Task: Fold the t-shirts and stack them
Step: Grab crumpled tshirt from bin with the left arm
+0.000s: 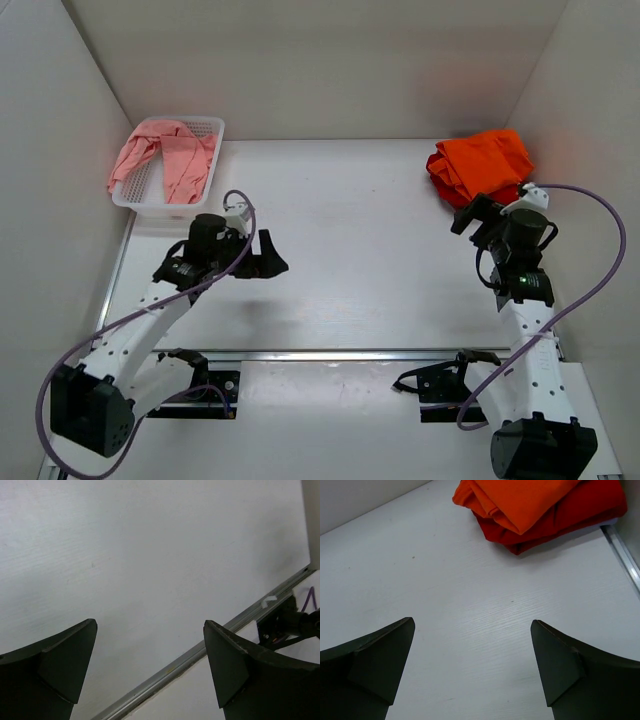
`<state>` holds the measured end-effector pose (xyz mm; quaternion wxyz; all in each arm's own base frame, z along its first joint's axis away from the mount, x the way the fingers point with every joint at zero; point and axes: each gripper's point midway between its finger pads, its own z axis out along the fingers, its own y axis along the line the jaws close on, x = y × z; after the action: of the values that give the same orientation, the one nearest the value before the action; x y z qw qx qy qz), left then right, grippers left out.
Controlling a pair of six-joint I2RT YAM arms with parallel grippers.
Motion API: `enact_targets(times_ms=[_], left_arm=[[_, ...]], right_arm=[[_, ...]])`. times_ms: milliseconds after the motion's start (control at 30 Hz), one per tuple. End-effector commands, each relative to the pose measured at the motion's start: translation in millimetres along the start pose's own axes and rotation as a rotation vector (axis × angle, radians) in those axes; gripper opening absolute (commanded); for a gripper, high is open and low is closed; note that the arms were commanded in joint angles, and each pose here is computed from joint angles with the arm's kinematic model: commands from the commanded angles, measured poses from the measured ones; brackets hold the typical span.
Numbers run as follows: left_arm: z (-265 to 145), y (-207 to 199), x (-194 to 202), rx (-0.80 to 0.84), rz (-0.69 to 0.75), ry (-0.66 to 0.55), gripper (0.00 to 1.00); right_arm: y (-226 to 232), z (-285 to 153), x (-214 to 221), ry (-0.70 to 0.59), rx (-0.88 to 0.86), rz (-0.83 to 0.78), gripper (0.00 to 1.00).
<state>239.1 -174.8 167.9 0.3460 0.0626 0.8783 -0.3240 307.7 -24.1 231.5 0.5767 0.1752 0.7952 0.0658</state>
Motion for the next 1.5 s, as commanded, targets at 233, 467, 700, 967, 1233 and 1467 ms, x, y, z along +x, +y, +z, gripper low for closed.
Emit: enact_targets(times_ms=[233,467,700,967,1233,1467], left_arm=[[-33,58,-139,-0.230,0.097,-0.376,0.85],[-13,174,-271,-0.652,0.068,-0.340,0.61],[17,302,-323,-0.783,-0.112,-0.361,0.65],[55,381,-273,-0.803,-0.226,-0.254,0.66],[113,409,-216,-0.717,-0.329,-0.073,0.55],[68,379,-282,-0.879,-0.245,-0.180,0.00]], right_arm=[[29,1,-8,-0.027,-0.110,0.007,0.99],[35,17,-12,-0.010,-0.151,0.035,0.99],[53,34,-3,0.048,-0.204,-0.019,0.99],[61,68,18,0.153,-0.226,-0.054,0.99],[63,73,24,0.166,-0.261,-0.011,0.99],[65,65,24,0.174,-0.264,0.000,0.99]])
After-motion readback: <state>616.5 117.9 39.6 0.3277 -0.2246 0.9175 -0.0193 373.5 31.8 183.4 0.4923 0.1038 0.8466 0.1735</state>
